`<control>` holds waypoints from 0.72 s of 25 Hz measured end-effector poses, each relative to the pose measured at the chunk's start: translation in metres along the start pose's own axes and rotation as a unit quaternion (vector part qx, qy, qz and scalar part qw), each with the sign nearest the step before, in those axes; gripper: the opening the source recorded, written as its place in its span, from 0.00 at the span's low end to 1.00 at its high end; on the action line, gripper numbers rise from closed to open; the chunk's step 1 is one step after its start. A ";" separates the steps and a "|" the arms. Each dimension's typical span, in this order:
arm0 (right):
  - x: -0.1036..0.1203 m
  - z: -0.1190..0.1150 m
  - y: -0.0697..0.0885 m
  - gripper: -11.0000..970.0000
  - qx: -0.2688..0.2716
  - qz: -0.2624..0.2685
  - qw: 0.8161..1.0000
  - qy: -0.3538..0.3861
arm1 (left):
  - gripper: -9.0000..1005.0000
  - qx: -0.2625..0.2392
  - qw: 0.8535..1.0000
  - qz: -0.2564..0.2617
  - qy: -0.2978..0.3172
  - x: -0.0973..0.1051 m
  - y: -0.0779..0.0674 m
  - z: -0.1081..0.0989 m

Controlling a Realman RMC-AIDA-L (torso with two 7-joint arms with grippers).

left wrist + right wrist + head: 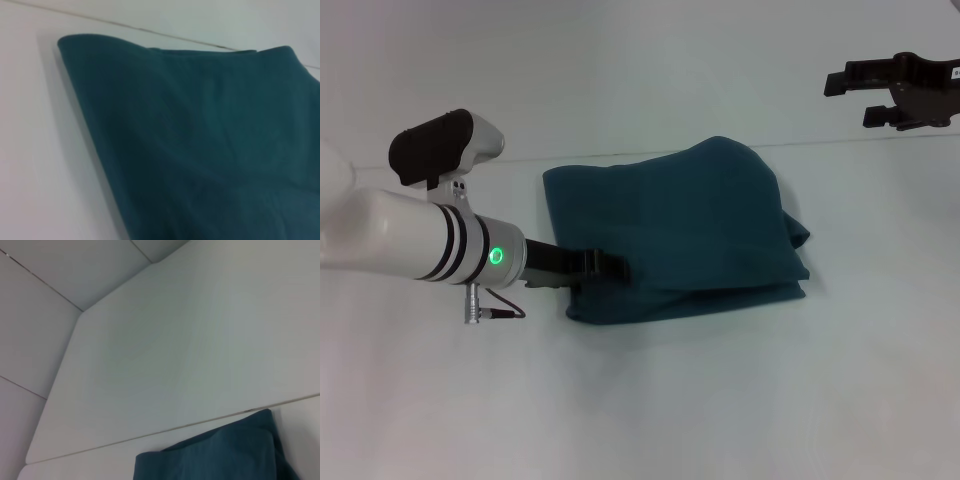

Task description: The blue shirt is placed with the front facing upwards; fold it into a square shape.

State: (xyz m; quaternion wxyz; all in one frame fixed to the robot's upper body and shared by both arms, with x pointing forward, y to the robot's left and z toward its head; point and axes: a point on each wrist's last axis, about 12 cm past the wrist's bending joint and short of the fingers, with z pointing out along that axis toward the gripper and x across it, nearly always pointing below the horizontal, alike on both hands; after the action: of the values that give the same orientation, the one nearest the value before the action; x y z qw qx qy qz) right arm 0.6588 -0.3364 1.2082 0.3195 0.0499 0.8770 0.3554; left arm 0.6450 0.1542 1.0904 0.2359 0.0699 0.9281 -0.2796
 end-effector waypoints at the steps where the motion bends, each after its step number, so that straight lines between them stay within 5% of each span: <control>1: 0.000 0.000 0.000 0.94 0.000 0.000 1.000 0.000 | 0.87 0.000 1.000 0.000 -0.001 0.000 0.000 0.000; 18: 0.000 0.000 0.000 0.94 -0.004 0.002 1.000 -0.003 | 0.24 0.010 1.000 0.010 -0.008 -0.004 -0.008 0.000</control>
State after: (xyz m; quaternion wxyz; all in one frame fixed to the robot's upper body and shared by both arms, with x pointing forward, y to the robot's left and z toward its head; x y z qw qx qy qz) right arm 0.6591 -0.3364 1.2086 0.3216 0.0517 0.8746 0.3591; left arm 0.6460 0.1472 1.0960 0.2452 0.0798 0.9227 -0.2866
